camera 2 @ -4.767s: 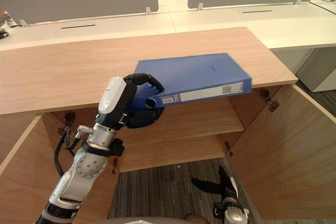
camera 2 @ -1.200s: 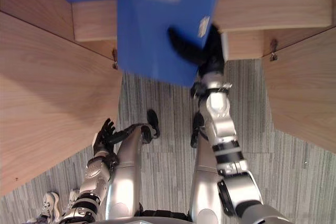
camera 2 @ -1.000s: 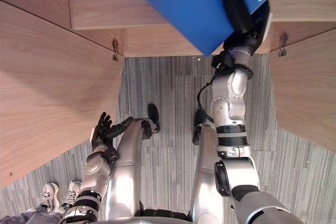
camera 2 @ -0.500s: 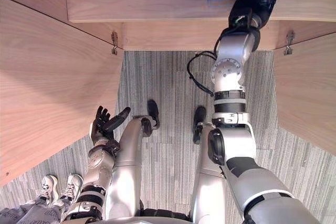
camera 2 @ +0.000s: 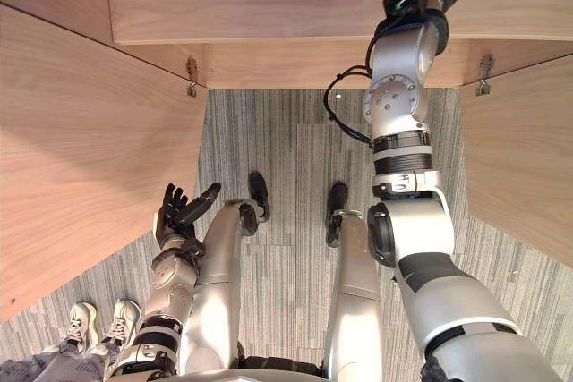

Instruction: Walk over to the cabinet, pick up the folder, carry it to the office cabinet, place the folder inside the office cabinet, then close the office cabinet door

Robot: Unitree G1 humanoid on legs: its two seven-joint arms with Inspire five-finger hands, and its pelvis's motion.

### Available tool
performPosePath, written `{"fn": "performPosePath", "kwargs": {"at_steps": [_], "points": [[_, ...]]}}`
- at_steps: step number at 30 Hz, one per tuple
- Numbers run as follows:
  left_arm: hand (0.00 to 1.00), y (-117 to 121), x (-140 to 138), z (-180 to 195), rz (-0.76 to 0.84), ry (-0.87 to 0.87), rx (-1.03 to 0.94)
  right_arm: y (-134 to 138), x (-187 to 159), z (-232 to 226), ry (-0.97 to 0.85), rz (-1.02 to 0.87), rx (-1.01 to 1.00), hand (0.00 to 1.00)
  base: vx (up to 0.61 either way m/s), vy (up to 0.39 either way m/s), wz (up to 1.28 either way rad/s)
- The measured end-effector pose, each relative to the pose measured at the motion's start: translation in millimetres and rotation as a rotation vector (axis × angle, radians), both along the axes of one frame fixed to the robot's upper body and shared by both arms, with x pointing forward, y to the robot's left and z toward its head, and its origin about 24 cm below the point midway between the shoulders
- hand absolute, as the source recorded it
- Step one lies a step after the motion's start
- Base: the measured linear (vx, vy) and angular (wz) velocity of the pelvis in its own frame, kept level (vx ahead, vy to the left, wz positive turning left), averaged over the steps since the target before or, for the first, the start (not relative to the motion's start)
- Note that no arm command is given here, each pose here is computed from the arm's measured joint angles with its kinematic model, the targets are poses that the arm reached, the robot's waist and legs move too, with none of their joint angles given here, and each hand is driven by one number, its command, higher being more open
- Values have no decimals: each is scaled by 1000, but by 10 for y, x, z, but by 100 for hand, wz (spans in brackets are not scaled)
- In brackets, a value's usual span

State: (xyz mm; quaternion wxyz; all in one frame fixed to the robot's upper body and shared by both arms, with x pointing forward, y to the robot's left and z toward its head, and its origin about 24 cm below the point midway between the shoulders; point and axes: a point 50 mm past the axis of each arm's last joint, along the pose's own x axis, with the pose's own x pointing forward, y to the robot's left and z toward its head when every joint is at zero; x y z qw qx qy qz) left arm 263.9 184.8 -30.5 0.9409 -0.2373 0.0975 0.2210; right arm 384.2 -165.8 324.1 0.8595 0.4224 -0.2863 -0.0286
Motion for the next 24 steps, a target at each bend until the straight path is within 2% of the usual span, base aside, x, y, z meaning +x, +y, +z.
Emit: {"fn": "performPosePath", "kwargs": {"at_steps": [1,3,4,8,13,20,24], "points": [[100,-7,-4,-11,-2,3,-2,11,5,-6,2,-1,-41,100,-2,-9,-10],[100,-41,-17,-55,-29,16,1,-23,15,-113,12,-41,-281,100,5,-4,-5],[100,-46,-20,-61,-37,18,3,-35,15,-142,14,-51,-343,0,0,0,0],[100,-20,-34,-87,-72,17,26,-115,6,-356,34,-125,-761,0,0,0,0],[100,1,-46,-115,-99,20,38,-215,43,-676,141,-144,-1042,0,13,-9,1],[100,23,-53,-133,-119,25,54,-246,72,-760,176,-122,-1101,0,-37,-30,0],[100,25,-51,-142,-120,28,50,-171,91,-787,179,-107,-1090,0,-19,-13,-1]]}}
